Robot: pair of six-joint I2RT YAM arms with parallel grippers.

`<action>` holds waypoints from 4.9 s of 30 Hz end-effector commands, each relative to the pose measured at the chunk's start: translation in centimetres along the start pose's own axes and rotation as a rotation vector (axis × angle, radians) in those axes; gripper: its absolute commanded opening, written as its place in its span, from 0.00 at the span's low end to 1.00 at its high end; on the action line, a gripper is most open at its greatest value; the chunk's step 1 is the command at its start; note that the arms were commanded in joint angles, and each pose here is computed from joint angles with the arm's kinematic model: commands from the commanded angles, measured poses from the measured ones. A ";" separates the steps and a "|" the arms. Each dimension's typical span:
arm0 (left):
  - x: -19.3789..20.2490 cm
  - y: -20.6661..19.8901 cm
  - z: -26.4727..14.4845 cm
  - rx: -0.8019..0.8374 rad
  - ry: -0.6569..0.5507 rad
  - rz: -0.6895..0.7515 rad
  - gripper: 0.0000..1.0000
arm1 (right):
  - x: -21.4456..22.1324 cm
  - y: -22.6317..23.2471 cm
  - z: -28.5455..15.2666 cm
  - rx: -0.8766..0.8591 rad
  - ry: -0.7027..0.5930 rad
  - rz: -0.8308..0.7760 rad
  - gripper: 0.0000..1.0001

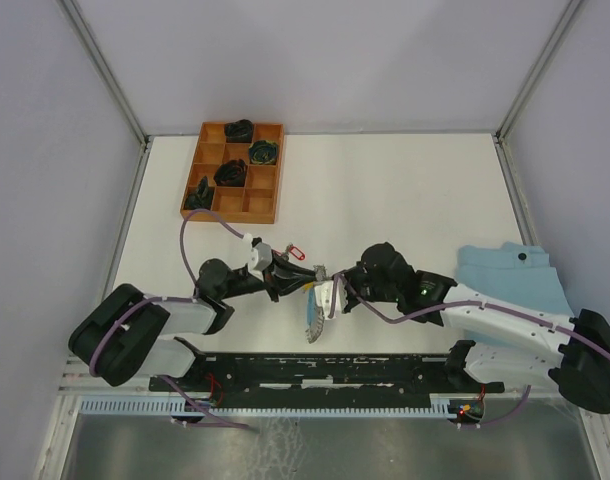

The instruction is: Put the keys on the keyring

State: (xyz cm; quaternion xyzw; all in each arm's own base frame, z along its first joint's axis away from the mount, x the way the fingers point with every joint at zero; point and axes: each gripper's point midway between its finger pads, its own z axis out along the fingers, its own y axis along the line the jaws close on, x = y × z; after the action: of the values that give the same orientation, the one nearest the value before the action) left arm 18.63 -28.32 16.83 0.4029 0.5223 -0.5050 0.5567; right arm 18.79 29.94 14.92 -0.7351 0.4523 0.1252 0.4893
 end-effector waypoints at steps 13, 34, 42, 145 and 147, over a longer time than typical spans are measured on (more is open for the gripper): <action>-0.6 -0.8 0.0 0.053 0.024 0.064 0.39 | -2.5 -1.8 -2.8 -0.068 0.031 -0.074 0.01; 2.3 -1.0 3.0 0.215 0.165 0.072 0.38 | -3.2 -1.5 -2.4 -0.124 0.018 -0.091 0.01; 2.7 -1.0 3.4 0.236 0.194 0.054 0.28 | -3.4 -1.5 -2.2 -0.130 0.014 -0.097 0.01; -1.1 0.6 2.7 -0.016 0.113 0.075 0.03 | 1.5 1.0 -1.8 -0.122 0.195 -0.031 0.01; -1.5 0.6 2.7 -0.019 0.101 0.076 0.03 | 1.0 1.0 -1.3 -0.118 0.167 -0.022 0.00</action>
State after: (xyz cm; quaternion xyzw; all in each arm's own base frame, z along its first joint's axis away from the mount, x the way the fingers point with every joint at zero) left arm 18.79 -30.75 15.58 0.4598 0.5655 -0.4657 0.5019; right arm 18.58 27.59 14.78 -0.7866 0.4640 0.0629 0.4024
